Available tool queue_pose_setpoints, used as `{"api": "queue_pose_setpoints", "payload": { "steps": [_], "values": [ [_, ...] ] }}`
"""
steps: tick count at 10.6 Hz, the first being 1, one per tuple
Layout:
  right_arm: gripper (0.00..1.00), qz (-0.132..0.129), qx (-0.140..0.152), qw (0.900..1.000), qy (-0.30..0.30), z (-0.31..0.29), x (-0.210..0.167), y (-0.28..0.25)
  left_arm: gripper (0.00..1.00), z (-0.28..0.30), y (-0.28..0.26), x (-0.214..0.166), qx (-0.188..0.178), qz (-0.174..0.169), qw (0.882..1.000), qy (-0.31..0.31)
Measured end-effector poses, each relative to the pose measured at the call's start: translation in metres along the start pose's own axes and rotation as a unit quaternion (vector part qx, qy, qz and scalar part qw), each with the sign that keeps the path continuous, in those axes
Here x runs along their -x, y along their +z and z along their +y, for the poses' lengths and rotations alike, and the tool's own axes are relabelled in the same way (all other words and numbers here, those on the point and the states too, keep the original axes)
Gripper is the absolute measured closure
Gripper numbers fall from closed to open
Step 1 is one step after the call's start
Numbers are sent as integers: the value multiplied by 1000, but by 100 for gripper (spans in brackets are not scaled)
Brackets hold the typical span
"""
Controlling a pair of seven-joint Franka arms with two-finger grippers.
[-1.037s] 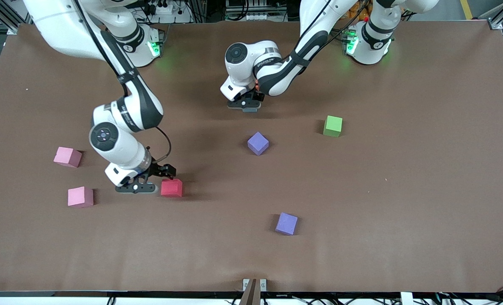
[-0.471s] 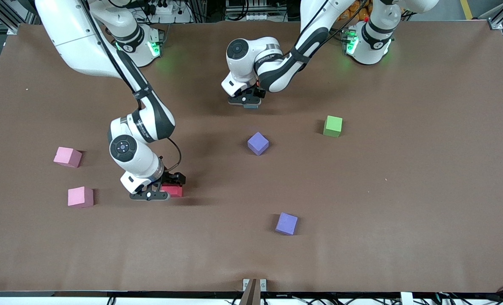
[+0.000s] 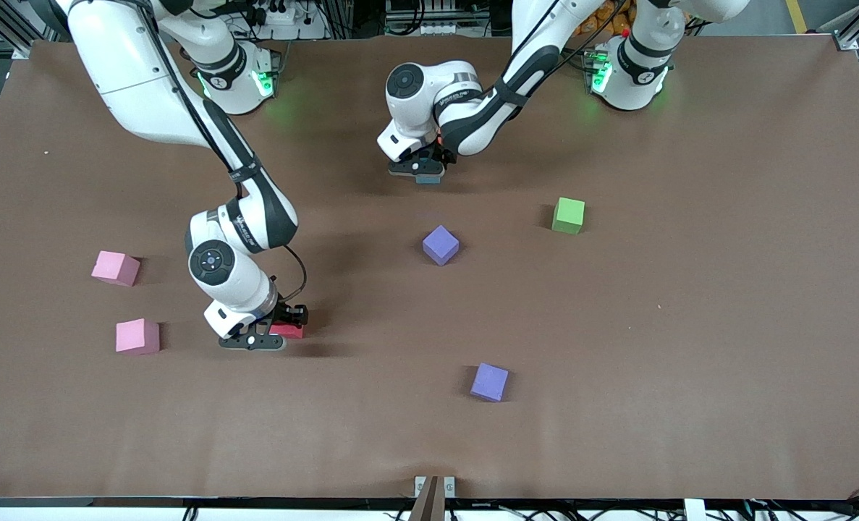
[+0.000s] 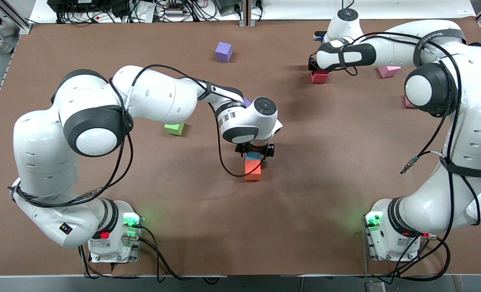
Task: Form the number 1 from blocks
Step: 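Grasp and lift the purple cube with the left gripper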
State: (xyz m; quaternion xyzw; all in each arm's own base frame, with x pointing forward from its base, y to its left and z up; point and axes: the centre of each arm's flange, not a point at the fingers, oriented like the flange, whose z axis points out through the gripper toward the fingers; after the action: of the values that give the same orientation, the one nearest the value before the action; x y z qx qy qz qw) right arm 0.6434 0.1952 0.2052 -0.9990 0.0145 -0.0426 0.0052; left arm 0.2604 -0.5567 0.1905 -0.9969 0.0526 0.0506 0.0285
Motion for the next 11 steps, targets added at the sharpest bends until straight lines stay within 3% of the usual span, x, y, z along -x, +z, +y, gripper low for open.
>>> {"api": "queue_pose_setpoints", "payload": {
  "steps": [3,6,11],
  "values": [
    [37,9,4,1000,6,3,-17,-37,0,-16,-50,-62,39,30,993,-103],
    [37,-12,19,1000,9,7,-15,-111,0,-49,-95,-135,68,62,967,-237],
    [37,-28,22,999,16,9,-4,-138,0,-56,-34,-162,38,52,923,-380]
  ]
}}
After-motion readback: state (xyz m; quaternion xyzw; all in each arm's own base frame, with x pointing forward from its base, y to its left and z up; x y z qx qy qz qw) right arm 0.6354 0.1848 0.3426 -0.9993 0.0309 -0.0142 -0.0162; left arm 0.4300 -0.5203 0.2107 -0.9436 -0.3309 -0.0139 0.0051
